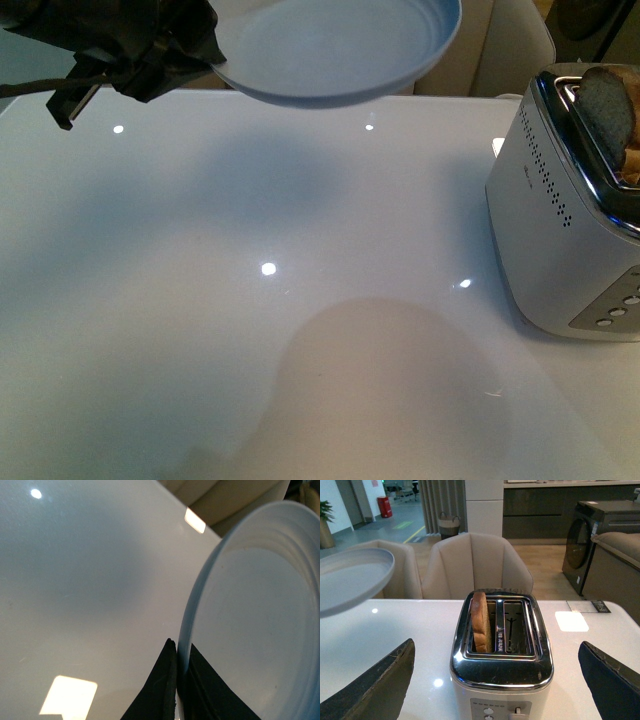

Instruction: Left arm holds plate, right arm toasts bread

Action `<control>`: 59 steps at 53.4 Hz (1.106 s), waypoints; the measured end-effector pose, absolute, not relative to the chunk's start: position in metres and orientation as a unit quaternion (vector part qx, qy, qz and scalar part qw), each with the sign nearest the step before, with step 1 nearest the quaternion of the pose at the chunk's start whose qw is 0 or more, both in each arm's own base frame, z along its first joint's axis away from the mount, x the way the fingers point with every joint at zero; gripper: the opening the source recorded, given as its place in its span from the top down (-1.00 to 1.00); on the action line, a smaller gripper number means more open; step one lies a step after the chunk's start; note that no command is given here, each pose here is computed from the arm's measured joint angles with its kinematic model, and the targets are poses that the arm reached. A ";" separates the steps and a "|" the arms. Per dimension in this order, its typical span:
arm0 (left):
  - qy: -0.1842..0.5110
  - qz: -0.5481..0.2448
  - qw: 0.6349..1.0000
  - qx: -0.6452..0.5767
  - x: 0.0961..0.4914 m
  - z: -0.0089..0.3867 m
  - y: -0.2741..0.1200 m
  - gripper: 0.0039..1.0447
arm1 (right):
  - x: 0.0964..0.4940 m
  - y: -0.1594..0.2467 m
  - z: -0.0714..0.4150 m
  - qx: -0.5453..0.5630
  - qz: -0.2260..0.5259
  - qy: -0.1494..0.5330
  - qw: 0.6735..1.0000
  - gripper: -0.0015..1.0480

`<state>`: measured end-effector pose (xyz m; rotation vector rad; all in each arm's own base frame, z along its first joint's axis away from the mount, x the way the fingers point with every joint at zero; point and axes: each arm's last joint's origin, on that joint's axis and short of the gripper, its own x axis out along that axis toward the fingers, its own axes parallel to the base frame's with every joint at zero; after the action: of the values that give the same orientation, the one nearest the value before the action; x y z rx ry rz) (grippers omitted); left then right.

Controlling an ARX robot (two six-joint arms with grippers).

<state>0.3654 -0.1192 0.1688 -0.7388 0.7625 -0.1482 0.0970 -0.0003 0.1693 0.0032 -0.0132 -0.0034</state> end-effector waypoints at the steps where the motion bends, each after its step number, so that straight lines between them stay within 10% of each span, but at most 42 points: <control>1: 0.362 -0.069 0.859 -0.355 0.365 0.169 -0.119 0.94 | 0.097 0.000 0.169 0.002 -0.002 -0.007 1.000 -0.83; 29: 0.323 -0.005 0.867 -0.380 0.394 0.172 -0.006 0.94 | 0.097 0.000 0.169 0.002 -0.002 -0.007 1.000 -0.83; 59: 0.420 0.066 0.846 -0.321 0.405 0.021 0.095 0.94 | 0.097 0.000 0.169 0.002 -0.002 -0.007 1.000 -0.83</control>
<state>0.4045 0.0948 0.0214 -0.6761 0.8857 0.1394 0.0969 -0.0004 0.1694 0.0032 -0.0139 -0.0038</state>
